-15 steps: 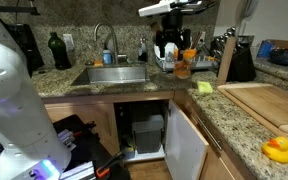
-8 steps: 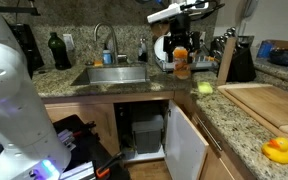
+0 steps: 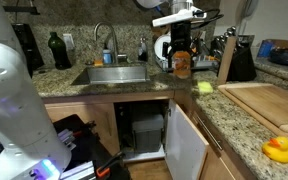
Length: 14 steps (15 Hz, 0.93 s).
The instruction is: Use the sponge to clean the smaller part of the base top near the edge, pick up the duck plush toy , put it in the sink and open the tap
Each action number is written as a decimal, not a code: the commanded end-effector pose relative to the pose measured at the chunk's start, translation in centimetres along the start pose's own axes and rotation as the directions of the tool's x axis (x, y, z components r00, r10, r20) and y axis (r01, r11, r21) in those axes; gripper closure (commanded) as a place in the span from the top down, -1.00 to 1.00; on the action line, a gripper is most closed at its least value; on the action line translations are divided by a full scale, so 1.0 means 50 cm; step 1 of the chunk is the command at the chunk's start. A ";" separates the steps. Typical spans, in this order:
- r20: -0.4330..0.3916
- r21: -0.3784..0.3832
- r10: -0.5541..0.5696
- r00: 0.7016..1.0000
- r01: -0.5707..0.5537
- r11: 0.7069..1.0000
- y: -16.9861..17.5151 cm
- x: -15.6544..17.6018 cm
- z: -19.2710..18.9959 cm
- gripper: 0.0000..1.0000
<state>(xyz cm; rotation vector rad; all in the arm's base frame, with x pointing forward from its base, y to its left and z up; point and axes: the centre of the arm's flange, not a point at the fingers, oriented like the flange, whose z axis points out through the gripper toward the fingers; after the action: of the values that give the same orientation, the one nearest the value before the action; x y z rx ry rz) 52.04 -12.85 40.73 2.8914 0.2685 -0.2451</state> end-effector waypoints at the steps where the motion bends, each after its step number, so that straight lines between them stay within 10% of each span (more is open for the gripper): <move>1: 0.050 -0.174 -0.100 0.994 0.107 0.979 0.046 0.105 0.027 1.00; 5: 0.012 -0.398 -0.162 0.987 0.153 0.904 0.175 0.159 0.045 1.00; 6: 0.043 -0.325 -0.145 0.988 0.152 0.934 0.102 0.122 0.038 1.00; 12: 0.027 -0.382 -0.144 0.989 0.143 0.913 0.160 0.139 0.047 1.00; 14: 0.038 -0.407 -0.296 0.954 0.285 0.868 0.147 0.154 0.071 1.00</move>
<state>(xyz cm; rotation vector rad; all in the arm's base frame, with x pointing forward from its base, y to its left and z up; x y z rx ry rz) 60.09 -19.85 38.85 2.4782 0.4874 -0.1907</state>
